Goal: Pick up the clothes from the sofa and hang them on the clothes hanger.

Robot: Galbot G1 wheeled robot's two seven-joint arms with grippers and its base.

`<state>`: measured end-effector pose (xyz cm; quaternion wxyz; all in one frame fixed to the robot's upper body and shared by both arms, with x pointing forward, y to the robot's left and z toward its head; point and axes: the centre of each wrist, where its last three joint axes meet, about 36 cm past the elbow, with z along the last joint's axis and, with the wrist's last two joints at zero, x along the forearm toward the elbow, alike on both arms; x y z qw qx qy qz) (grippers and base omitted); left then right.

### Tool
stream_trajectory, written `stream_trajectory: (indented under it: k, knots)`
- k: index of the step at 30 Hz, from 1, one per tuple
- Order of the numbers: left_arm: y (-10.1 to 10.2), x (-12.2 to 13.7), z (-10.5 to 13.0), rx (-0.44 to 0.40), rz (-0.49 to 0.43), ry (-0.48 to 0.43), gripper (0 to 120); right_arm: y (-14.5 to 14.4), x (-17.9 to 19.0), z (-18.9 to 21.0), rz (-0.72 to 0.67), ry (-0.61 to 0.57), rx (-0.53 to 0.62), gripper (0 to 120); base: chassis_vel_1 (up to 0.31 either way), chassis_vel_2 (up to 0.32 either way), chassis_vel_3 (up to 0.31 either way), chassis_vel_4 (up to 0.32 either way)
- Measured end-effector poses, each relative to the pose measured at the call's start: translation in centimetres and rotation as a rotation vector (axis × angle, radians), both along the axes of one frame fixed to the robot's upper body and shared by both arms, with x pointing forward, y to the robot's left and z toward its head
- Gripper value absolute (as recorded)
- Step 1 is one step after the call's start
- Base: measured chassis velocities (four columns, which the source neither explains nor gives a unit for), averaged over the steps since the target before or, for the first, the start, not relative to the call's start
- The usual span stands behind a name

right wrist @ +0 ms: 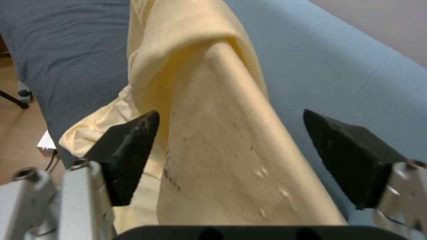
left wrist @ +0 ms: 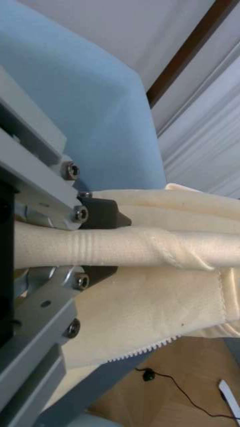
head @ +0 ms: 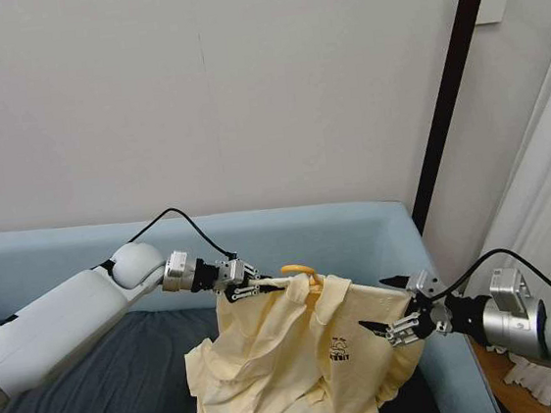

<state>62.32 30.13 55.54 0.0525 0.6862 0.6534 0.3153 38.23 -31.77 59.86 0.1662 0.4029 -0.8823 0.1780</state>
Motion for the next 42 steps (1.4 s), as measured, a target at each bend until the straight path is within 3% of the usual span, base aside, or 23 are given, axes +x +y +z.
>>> stream_trajectory:
  k: [9, 11, 15, 19, 34, 42]
  knots:
    - [-0.9, -0.3, -0.4, -0.011, -0.014, 0.026, 1, -0.2, 0.0, -0.5, -0.006, -0.004, -0.015, 45, 0.000, 0.000, 0.000, 0.000]
    - [-1.2, -0.3, -0.5, -0.007, -0.018, 0.024, 1, -0.2, 0.0, -0.5, -0.005, -0.005, -0.014, 42, 0.000, 0.000, 0.000, 0.000]
    - [-1.4, -0.3, -0.7, 0.014, -0.028, 0.011, 1, -0.1, -0.3, -1.0, 0.009, -0.006, -0.013, 22, 0.000, 0.000, 0.000, 0.000]
    - [-1.4, -0.4, -1.0, 0.015, -0.023, 0.010, 1, 0.1, -0.5, -1.2, 0.022, -0.006, -0.012, 12, 0.000, 0.000, 0.000, 0.000]
    - [-1.2, -0.3, -1.2, -0.003, 0.007, -0.029, 2, 0.0, -0.3, -2.3, 0.029, -0.019, 0.010, 11, 0.000, 0.000, 0.000, 0.000]
    - [-1.0, -0.8, -1.7, -0.141, 0.139, -0.131, 35, -0.2, 0.2, -2.3, -0.024, -0.014, 0.023, 8, 0.000, 0.000, 0.000, 0.000]
